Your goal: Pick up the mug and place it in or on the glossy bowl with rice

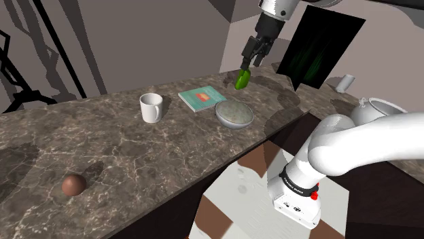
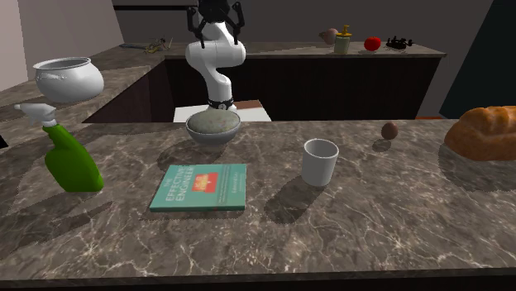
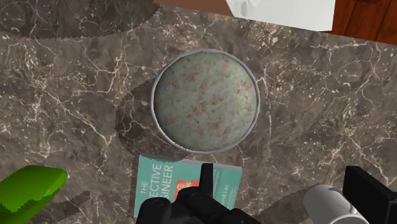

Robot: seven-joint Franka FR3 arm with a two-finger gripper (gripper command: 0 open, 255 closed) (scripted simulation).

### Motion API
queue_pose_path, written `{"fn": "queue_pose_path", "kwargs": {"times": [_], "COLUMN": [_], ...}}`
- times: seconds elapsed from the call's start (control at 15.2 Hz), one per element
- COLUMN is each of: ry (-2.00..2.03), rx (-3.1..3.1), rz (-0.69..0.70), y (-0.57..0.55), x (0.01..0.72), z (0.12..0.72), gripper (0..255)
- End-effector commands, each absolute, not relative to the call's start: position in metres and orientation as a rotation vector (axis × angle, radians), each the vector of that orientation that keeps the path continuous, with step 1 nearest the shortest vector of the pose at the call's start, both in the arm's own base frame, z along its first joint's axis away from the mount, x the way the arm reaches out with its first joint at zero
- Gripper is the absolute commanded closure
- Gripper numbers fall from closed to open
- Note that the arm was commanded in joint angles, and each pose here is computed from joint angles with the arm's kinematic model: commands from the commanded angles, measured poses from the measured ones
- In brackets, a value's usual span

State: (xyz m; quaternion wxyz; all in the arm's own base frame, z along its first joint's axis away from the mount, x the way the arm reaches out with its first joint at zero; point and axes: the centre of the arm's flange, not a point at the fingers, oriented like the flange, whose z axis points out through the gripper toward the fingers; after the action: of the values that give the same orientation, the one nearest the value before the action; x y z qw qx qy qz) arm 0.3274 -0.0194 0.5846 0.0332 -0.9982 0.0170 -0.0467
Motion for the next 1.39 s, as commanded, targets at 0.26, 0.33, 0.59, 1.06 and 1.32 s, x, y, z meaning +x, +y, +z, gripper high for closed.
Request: {"fn": "queue_pose_path", "kwargs": {"times": [0.26, 0.33, 0.59, 1.06, 1.32], "ry": [0.064, 0.067, 0.078, 0.098, 0.109], "rx": [-3.073, -3.073, -3.074, -3.076, -3.077], "rz": [-0.134, -0.131, -0.121, -0.103, -0.093], "y": [0.006, 0.012, 0.037, 0.080, 0.104], "x": [0.366, 0.376, 0.415, 0.483, 0.522], "z": [0.558, 0.551, 0.524, 0.476, 0.448], "gripper": [0, 0, 0, 0, 0]}}
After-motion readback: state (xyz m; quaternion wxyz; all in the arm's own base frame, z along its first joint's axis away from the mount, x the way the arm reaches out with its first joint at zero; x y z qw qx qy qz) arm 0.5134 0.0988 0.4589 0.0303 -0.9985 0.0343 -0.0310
